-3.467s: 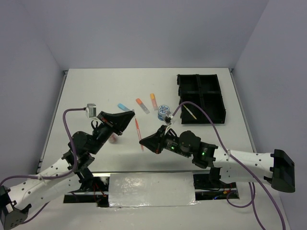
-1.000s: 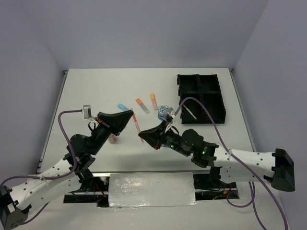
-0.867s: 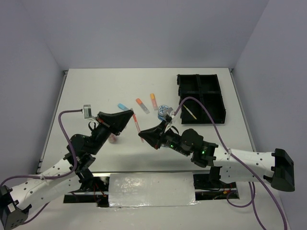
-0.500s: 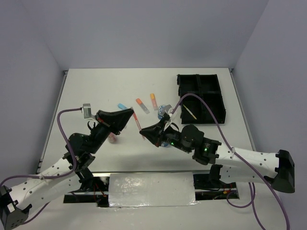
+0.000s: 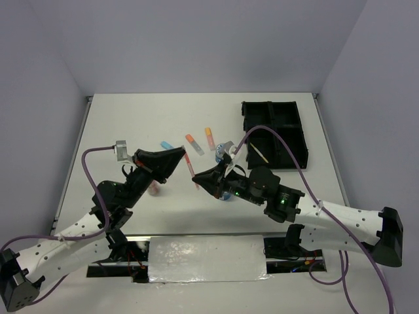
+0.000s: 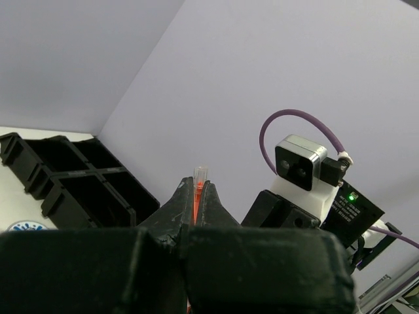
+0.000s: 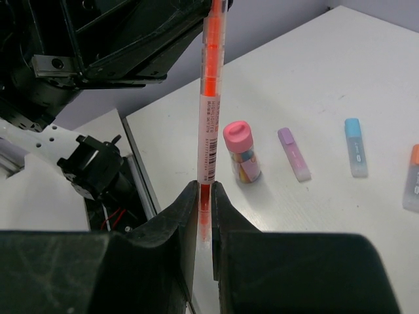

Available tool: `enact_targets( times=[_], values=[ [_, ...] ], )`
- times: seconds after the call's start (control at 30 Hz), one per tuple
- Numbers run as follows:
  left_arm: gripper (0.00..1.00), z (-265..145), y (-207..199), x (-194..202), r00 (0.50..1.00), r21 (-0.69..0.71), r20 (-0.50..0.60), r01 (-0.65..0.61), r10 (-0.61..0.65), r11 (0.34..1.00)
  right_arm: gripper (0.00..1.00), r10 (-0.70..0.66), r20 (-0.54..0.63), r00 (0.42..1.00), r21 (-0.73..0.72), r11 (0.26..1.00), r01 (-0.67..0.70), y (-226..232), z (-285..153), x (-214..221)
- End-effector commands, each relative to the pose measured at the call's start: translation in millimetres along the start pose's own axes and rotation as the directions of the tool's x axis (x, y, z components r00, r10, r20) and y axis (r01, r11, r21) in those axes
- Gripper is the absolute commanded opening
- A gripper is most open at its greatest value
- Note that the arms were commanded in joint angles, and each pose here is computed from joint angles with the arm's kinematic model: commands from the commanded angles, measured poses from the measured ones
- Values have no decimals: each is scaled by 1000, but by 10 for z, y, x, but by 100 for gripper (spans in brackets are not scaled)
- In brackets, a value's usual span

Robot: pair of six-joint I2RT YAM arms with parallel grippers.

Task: Sort the stationery into containers
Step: Close the pen cap on the pen.

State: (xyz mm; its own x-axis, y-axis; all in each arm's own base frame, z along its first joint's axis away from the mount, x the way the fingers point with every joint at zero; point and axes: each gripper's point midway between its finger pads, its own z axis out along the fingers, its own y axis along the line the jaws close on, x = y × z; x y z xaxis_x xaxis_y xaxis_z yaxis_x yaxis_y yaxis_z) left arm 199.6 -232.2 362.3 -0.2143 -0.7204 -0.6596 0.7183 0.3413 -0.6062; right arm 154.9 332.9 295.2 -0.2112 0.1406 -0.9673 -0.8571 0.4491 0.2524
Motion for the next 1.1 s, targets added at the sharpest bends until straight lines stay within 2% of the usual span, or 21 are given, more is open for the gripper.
enact_targets(
  times=[0.0,0.6,0.7,0.73,0.77,0.8,0.83,0.87,0.9,0.93,1.0,1.03,1.07],
  values=[
    [0,-215,273,671,969,-43,-247,-10,-1,999,0,-2,405,914,-66,997,32,244,-173,-1431],
    [0,-286,398,920,952,-44,-306,-2,-11,999,0,-12,447,894,-116,991,71,352,-184,-1851],
    [0,-244,395,818,955,-77,-297,-24,0,997,0,-34,385,922,-100,992,79,295,-65,-1643],
    [5,-276,457,841,947,-114,-321,-44,6,993,0,-39,361,932,-91,993,77,260,-23,-1541],
    [25,-205,400,639,963,-132,-269,-57,20,990,0,-43,326,944,-75,995,71,205,34,-1403],
    [33,-197,409,565,966,-157,-256,-69,27,985,0,-42,289,956,-66,996,63,151,73,-1221],
    [48,-183,400,455,967,-192,-251,-88,38,977,0,-38,267,963,-49,997,53,98,97,-1109],
    [94,-173,382,247,980,-227,-193,-98,54,969,0,-33,245,969,-41,998,44,62,117,-996],
    [99,-170,353,129,983,-246,-171,-105,63,963,0,-28,207,978,-29,999,34,5,136,-803],
    [99,-113,202,-129,989,-242,-122,-111,84,964,0,-19,193,981,15,1000,16,-90,152,-723],
    [99,-156,120,-405,990,-277,-82,-135,117,951,0,-15,123,992,81,997,5,-256,206,-451],
    [99,-130,-69,-695,991,-268,-26,-132,130,954,0,-15,106,994,113,994,3,-331,218,-387],
    [99,-187,-96,-791,990,-291,-29,-144,141,946,0,-17,93,996,191,982,-1,-538,223,-344]
  ],
)
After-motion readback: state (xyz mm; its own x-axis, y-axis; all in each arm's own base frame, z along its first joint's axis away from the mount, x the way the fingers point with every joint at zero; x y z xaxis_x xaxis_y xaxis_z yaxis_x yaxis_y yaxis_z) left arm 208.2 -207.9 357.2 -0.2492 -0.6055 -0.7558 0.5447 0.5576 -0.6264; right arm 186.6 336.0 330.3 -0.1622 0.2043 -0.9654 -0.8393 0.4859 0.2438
